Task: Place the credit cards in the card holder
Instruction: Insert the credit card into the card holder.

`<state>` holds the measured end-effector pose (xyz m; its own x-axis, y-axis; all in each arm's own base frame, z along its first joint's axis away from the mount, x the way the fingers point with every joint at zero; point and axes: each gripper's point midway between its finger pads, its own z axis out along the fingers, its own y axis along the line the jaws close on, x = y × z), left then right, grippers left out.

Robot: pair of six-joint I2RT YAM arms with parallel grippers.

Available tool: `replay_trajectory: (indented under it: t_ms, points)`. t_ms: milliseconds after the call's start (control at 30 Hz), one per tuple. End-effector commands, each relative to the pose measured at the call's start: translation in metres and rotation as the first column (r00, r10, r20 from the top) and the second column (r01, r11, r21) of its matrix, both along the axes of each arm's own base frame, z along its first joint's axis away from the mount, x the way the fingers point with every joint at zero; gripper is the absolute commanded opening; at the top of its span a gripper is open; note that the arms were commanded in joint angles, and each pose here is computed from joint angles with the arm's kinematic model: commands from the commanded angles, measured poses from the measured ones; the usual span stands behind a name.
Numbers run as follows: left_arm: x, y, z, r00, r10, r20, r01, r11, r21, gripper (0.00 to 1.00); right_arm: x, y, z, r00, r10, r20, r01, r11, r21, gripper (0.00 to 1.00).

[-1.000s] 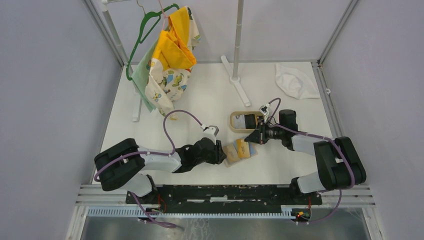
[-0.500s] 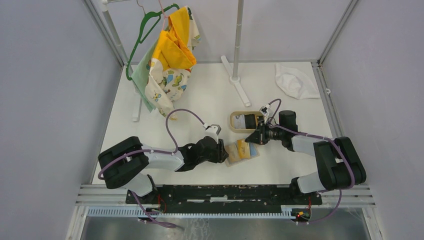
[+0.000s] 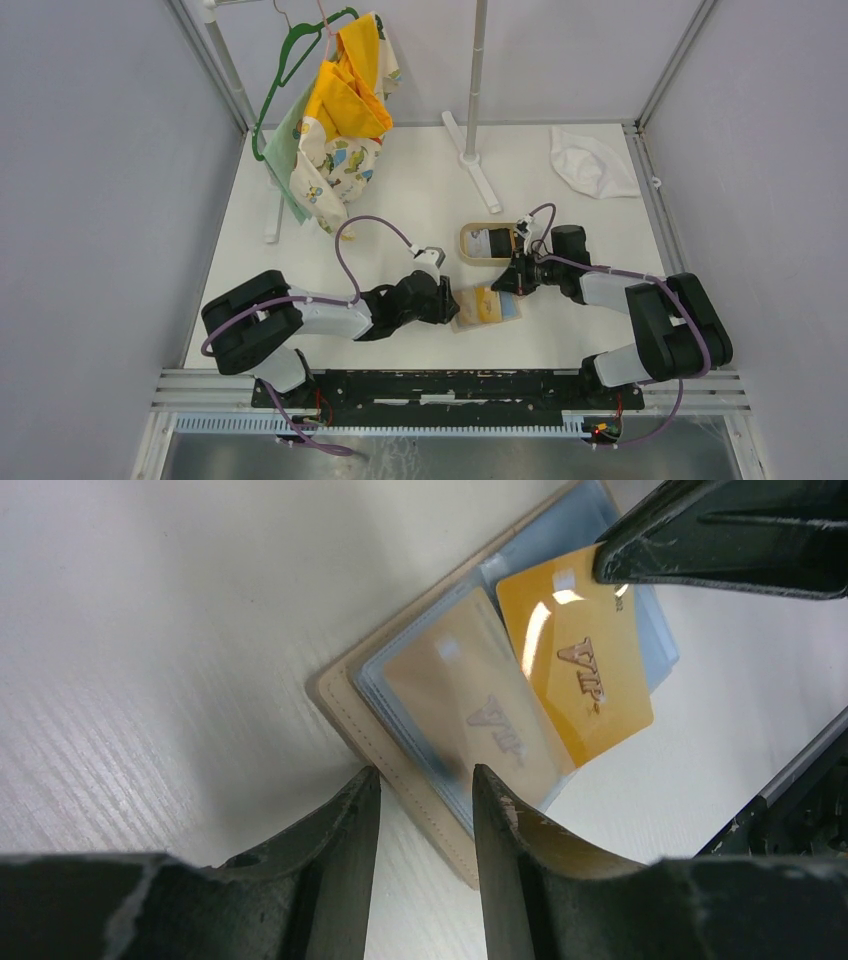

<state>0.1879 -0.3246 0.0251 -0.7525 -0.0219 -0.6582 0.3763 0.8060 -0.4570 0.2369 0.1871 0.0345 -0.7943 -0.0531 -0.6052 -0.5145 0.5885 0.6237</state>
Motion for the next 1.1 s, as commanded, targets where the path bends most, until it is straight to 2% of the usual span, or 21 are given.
replay_trajectory:
  t_ms: [0,433,733,1067]
  points:
    - [0.004,-0.007,0.003,1.0,-0.01,0.018,0.009,1.0,0.009,0.46,0.001,0.002,-0.004,0.998,0.035,0.051,-0.031,0.997,-0.077,0.0]
    - [0.004,-0.007,0.002,1.0,-0.01,0.014,0.01,1.0,0.013,0.46,0.009,-0.013,-0.01,0.995,-0.09,0.05,0.097,0.983,-0.154,0.0]
    - [0.002,-0.01,0.003,1.0,-0.028,0.011,0.028,1.0,0.002,0.46,0.004,-0.009,-0.016,0.994,-0.105,-0.008,0.103,0.986,-0.13,0.0]
    - [0.002,-0.013,0.002,0.999,-0.035,0.005,0.035,0.999,-0.004,0.45,-0.003,0.0,-0.015,0.997,-0.072,-0.012,0.07,0.991,-0.111,0.0]
